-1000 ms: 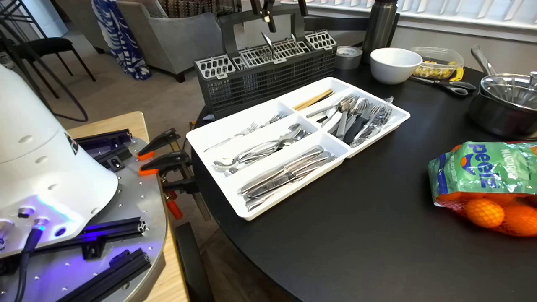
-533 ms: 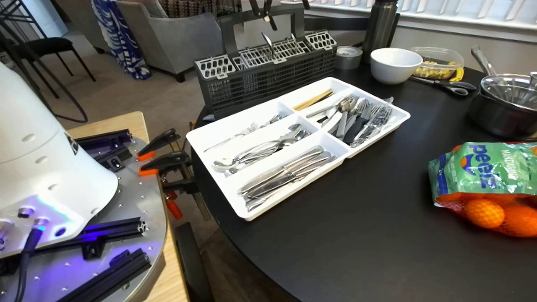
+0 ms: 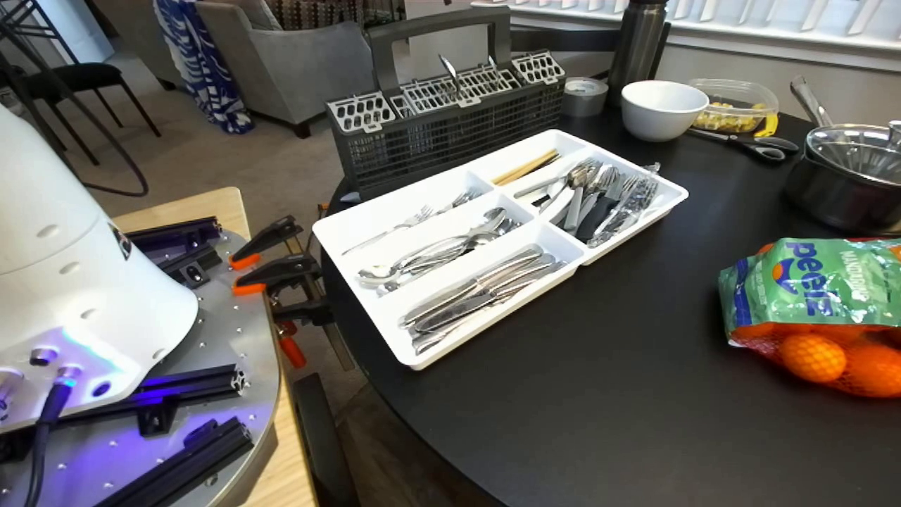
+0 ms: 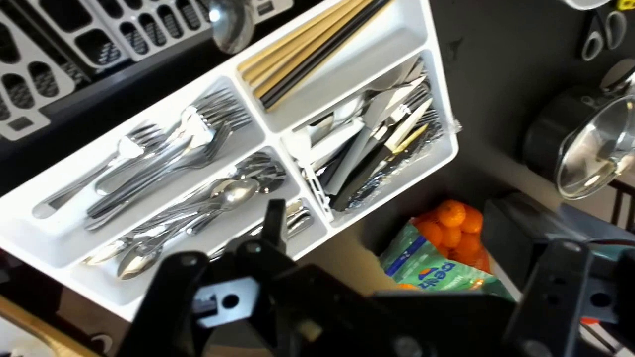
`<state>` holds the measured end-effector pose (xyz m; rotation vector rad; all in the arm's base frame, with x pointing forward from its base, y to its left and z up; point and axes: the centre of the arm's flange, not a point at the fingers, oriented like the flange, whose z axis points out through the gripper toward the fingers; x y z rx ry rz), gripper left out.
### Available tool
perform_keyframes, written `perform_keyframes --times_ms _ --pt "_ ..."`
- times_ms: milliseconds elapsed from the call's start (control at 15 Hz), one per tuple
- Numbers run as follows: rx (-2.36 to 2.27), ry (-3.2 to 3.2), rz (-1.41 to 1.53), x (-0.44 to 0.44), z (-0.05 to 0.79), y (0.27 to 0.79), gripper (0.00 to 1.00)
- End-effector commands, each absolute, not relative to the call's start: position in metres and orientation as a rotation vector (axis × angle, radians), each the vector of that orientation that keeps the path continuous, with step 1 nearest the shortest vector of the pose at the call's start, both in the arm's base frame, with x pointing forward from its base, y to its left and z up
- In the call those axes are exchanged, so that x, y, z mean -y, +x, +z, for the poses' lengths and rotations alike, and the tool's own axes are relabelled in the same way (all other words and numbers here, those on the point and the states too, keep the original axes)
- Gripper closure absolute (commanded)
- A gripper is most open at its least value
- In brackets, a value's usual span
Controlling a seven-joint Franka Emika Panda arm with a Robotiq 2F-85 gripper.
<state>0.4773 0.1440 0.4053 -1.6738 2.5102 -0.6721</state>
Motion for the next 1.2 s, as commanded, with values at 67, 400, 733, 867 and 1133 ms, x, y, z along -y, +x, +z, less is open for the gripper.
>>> perform_keyframes --times_ms 67,400,733,867,1133 --pt "-2.650 -1.697 -0.555 -0.168 0.363 0.456 0.00" --pt "-2.614 -1.789 -0.503 -0.176 0.338 0.460 0.00" --pt "-2.512 -1.879 -0.427 -0.183 0.313 0.466 0.00" --pt "-2.468 -1.891 -0.403 -0.185 0.309 0.467 0.00" --pt "-2.407 -1.927 -0.379 -0.186 0.302 0.470 0.26"
